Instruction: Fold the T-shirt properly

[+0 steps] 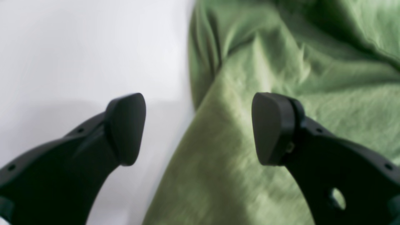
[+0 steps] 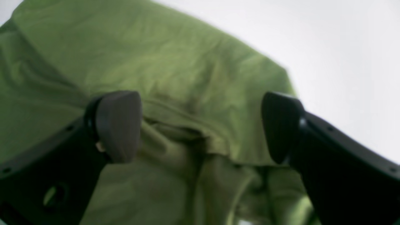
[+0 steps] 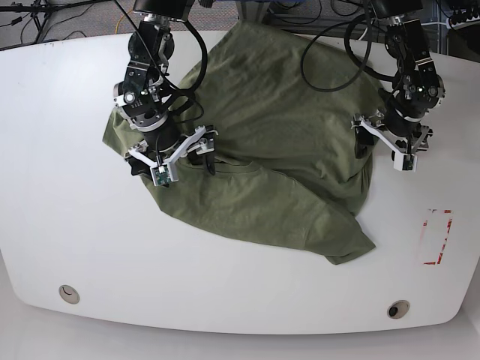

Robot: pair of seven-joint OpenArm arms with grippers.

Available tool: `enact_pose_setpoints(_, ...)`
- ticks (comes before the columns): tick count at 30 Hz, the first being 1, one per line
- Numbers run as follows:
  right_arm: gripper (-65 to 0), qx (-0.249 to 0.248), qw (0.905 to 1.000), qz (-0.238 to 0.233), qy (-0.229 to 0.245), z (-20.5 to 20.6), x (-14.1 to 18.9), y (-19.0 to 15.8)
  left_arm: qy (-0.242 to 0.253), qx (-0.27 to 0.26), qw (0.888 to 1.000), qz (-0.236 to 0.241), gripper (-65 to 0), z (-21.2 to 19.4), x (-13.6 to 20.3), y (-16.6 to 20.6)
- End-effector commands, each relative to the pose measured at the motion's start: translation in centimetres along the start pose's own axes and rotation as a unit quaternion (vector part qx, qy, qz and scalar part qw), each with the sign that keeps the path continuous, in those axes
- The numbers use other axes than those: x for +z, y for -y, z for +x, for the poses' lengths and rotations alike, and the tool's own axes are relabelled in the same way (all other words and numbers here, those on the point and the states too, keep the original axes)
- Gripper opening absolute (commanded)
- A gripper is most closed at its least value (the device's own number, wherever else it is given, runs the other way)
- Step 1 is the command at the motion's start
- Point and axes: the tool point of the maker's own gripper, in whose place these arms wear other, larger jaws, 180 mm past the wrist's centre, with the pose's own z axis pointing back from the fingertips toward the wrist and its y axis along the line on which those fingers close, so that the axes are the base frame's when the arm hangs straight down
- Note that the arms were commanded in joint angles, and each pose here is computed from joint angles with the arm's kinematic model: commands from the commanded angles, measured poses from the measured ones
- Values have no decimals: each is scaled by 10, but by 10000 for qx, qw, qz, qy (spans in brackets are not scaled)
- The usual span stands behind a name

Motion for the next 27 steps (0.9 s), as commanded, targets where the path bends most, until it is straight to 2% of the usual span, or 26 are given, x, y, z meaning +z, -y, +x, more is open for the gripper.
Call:
enact_pose_setpoints(1, -97, -71, 9997, 49, 237, 12, -2, -1, 345, -73, 9994, -66, -155, 21, 2, 2)
enact_pose_setpoints(8, -84, -148, 9997, 85, 160, 5, -6, -1, 317, -45, 9995, -12, -181, 16, 7, -2)
enact_pose_setpoints(14, -97, -97, 9996, 26, 277, 13, 0, 2, 412, -68, 9991, 85, -236, 14, 18, -6)
enact_pose_setpoints(18, -169, 55, 9990, 55, 443, 27, 3, 0, 493, -136, 9983, 272, -357, 14, 29, -19)
enact_pose_setpoints(22, -210, 182, 9982, 261, 501, 35, -3, -12, 315, -185, 9988, 322, -467, 7, 29, -26)
enact_pose_setpoints(24, -193, 282, 9970, 489, 536, 41, -10, -25, 210, -215, 9990, 333, -494, 4, 28, -29)
enact_pose_setpoints(27, -141, 472, 9928, 934, 592, 51, -24, -51, 80, -161, 9994, 310, -493, -2, 23, -31)
